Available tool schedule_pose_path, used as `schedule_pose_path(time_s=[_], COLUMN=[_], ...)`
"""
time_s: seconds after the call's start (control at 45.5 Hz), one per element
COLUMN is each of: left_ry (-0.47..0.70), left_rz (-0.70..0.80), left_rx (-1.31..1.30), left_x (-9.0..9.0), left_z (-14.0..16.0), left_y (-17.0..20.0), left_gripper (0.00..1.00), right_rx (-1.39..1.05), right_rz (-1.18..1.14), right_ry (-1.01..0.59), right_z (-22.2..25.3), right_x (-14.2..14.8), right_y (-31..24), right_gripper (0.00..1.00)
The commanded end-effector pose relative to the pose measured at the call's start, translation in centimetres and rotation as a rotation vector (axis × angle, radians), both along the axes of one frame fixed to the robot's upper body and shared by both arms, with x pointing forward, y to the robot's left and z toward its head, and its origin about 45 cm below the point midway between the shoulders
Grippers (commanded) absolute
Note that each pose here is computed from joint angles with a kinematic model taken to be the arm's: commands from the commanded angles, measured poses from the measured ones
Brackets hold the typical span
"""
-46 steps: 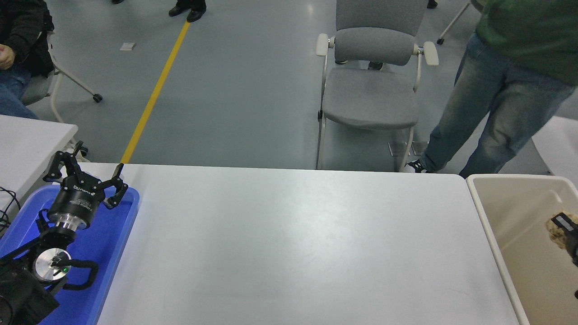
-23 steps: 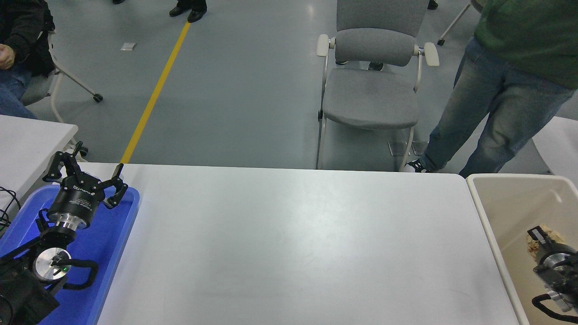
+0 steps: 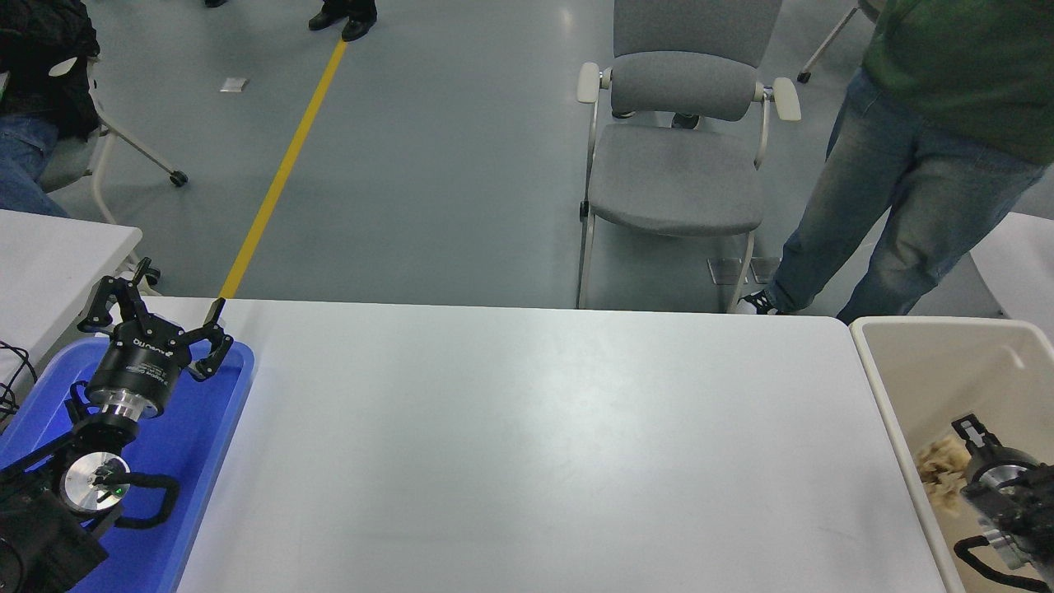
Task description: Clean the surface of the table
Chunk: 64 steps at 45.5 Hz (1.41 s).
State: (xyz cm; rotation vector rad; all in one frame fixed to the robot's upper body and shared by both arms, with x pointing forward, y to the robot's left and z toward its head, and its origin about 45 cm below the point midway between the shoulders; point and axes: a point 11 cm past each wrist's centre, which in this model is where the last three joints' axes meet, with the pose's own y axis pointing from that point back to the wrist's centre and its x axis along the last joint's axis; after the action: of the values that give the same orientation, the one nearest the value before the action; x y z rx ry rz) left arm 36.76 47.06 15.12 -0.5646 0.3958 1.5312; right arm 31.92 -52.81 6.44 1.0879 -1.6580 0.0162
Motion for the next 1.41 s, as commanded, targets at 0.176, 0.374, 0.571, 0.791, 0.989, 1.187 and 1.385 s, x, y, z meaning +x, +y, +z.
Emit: schedule_pose_path(time_s=[0.176, 0.374, 0.571, 0.791, 0.989, 1.187, 1.385], left_ry=[0.0, 0.0, 0.0, 0.0, 0.0, 0.0, 0.0], left_rz=[0.0, 0.0, 0.0, 0.0, 0.0, 0.0, 0.0], left_rx=[0.0, 0.0, 0.0, 0.0, 0.0, 0.0, 0.0], left_x=[0.0, 0.0, 0.0, 0.0, 0.0, 0.0, 0.0], left_z=[0.0, 0.0, 0.0, 0.0, 0.0, 0.0, 0.0], left_y=[0.0, 0.0, 0.0, 0.0, 0.0, 0.0, 0.0], left_gripper=[1.0, 1.0, 1.0, 1.0, 1.0, 1.0, 1.0], right_rx=[0.294, 0.567, 0.742, 0.914, 1.109, 1.215, 1.276], right_rz=[-0.062, -0.025, 0.042, 0.054, 0.022, 0.026, 0.004], right_ry=[-0.238, -0.424, -0.51, -0.554, -0.605, -0.638, -0.652], right_z=[5.3, 8.7, 10.7, 10.1, 9.2, 8.4, 7.3], right_x=[3.4, 7.0, 9.3, 10.7, 11.2, 10.8, 9.7], right_y=[0.8, 6.5, 12.2, 18.5, 24.8, 29.7, 32.0], right_gripper=[1.0, 1.0, 1.0, 1.0, 1.0, 1.0, 1.0])
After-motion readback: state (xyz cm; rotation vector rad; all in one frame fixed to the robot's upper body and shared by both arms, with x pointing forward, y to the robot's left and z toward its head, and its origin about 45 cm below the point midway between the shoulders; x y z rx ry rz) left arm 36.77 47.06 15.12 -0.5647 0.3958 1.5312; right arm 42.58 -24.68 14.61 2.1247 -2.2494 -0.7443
